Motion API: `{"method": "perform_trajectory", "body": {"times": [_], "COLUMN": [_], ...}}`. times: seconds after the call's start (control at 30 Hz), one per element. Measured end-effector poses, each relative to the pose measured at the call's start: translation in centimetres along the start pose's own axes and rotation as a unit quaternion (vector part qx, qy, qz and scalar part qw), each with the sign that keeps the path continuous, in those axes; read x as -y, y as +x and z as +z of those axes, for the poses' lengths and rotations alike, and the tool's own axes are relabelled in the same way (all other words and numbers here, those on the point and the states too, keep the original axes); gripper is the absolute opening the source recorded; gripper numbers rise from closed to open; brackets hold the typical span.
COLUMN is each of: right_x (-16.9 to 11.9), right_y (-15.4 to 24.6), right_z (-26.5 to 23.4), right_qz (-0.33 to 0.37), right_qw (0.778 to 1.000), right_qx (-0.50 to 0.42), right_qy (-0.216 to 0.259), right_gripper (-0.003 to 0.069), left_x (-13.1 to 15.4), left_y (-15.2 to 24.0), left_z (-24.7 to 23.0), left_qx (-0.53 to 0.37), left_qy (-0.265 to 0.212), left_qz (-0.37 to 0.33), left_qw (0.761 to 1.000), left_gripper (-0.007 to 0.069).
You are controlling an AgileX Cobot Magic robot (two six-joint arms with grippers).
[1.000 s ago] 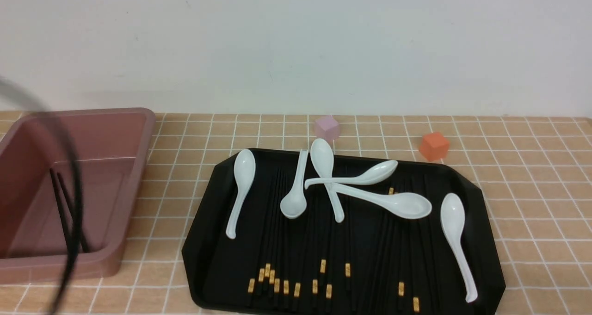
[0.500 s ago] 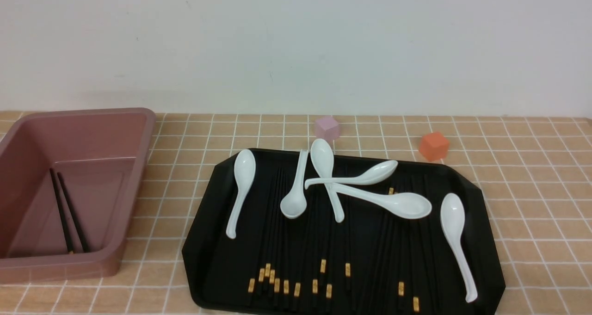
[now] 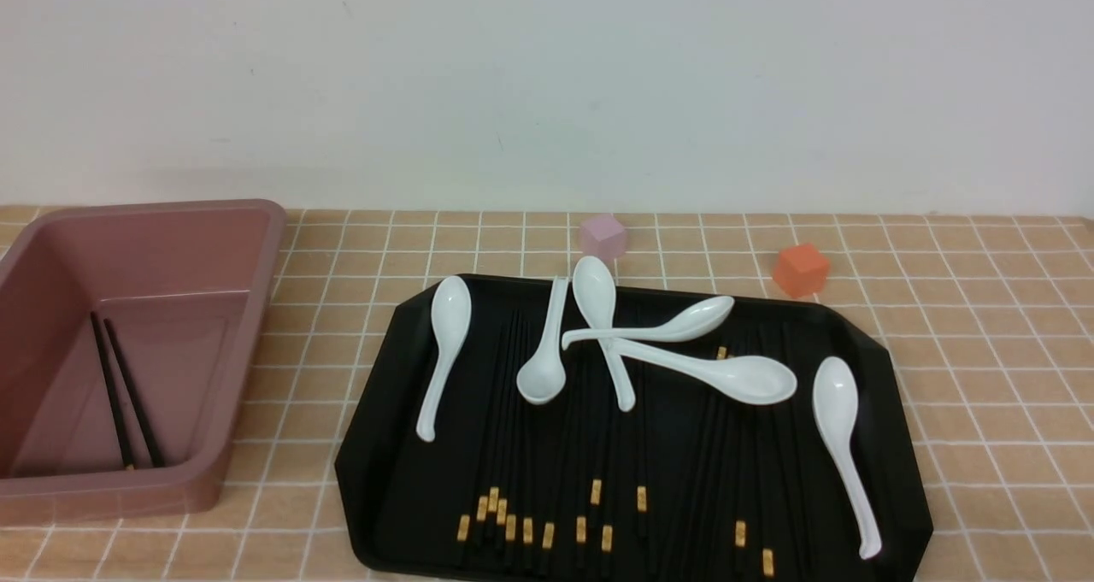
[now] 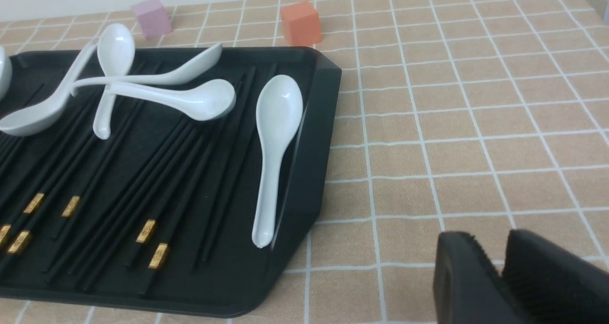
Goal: On brown tablecloth take chopsticks from black tray and put them in box.
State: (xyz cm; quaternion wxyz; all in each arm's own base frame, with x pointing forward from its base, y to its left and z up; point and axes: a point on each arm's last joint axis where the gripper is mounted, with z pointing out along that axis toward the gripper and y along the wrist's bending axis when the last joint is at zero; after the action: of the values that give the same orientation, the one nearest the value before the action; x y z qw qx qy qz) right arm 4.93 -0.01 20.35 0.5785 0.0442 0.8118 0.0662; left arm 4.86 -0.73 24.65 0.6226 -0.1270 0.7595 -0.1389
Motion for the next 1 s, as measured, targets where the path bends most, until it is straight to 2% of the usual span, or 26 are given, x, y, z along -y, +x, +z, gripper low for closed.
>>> {"method": "perform_trajectory", "body": {"times": [0.1, 0.33, 1.0], "right_x": [0.0, 0.0, 0.0], "right_y": [0.0, 0.0, 0.0], "right_z": [0.0, 0.0, 0.0], "right_qz": [0.000, 0.000, 0.000], "right_qw": [1.000, 1.000, 1.000], "right_qx": [0.000, 0.000, 0.000], "right_qy": [0.000, 0.000, 0.000], "right_gripper": [0.0163, 0.0172, 0.0200], "left_x": [-1.2, -2.7, -3.0], "left_y": [2.2, 6.3, 7.0], "left_z": [0.4, 1.7, 1.7], "left_qx": [-0.004, -0.046, -0.073], "left_qy": [-0.007, 0.012, 0.002], "left_qz": [0.011, 0.017, 0.024], "left_qw": [1.000, 0.999, 0.997], "left_gripper": [-0.0013, -0.0009, 0.0008]}}
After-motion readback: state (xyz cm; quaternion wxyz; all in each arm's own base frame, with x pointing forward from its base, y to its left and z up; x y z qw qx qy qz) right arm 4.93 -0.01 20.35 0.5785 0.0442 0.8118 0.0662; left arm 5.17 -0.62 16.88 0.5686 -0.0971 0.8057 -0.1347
